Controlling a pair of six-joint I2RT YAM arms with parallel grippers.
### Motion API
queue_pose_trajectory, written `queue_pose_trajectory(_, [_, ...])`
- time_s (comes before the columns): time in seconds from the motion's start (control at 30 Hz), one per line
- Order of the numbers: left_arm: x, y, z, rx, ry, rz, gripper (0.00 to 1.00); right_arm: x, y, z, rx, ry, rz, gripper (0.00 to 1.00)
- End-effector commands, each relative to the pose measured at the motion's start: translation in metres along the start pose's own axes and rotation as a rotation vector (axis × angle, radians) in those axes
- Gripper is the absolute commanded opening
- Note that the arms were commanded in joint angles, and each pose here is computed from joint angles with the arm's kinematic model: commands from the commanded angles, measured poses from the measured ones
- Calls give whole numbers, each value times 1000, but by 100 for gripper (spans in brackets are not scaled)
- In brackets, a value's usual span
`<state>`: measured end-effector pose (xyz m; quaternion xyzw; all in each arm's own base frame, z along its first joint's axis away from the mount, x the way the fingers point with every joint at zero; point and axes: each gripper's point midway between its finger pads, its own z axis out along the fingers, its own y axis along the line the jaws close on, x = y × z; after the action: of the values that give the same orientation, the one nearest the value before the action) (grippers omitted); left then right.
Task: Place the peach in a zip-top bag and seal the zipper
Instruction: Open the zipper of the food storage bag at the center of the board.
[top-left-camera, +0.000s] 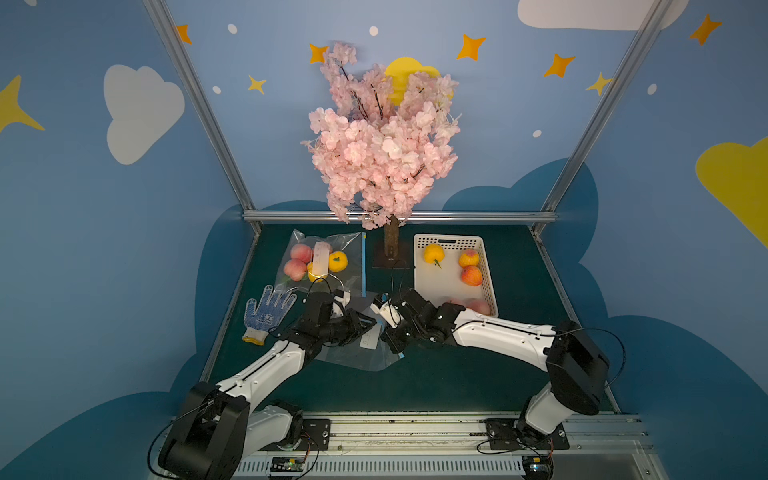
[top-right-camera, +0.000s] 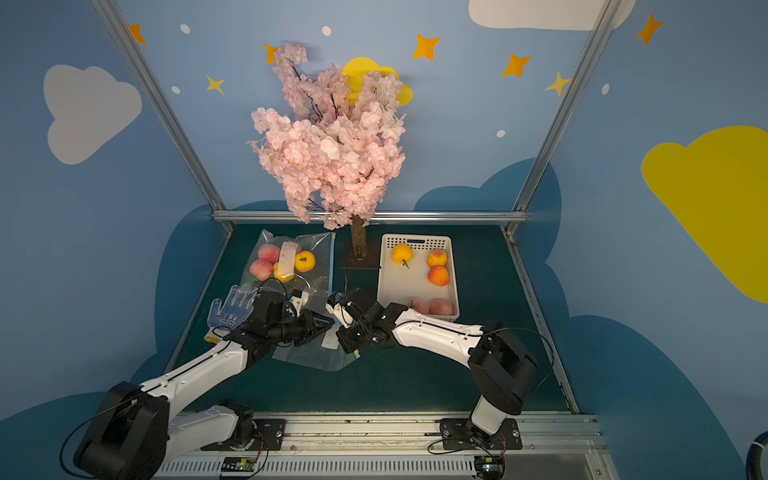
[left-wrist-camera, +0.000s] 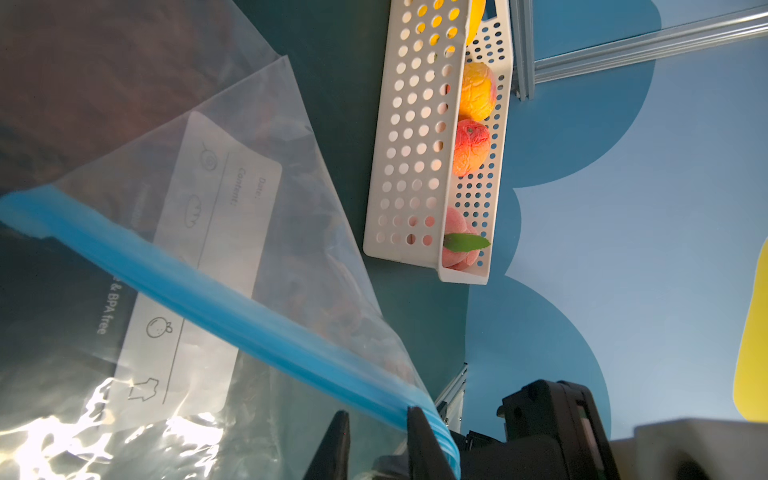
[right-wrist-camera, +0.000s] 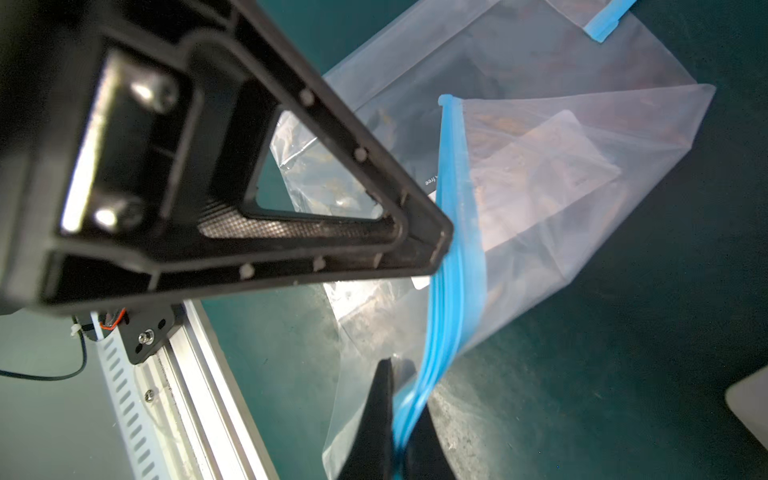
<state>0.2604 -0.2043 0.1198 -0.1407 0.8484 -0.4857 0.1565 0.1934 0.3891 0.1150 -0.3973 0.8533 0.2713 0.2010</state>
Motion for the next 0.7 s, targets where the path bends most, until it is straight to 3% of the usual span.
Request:
queue_pose_trajectory(0.0, [1, -13, -1, 59, 6, -22, 31, -10, -1, 0, 6, -20, -1, 0])
queue_pose_trajectory(0.2, [2, -20, -6, 84, -5, -26, 34, -9, -3, 3, 12, -15, 2, 0])
queue_pose_trajectory(0.67, [1, -16, 4, 80, 16, -36, 29, -10, 2, -2, -7, -28, -13, 0])
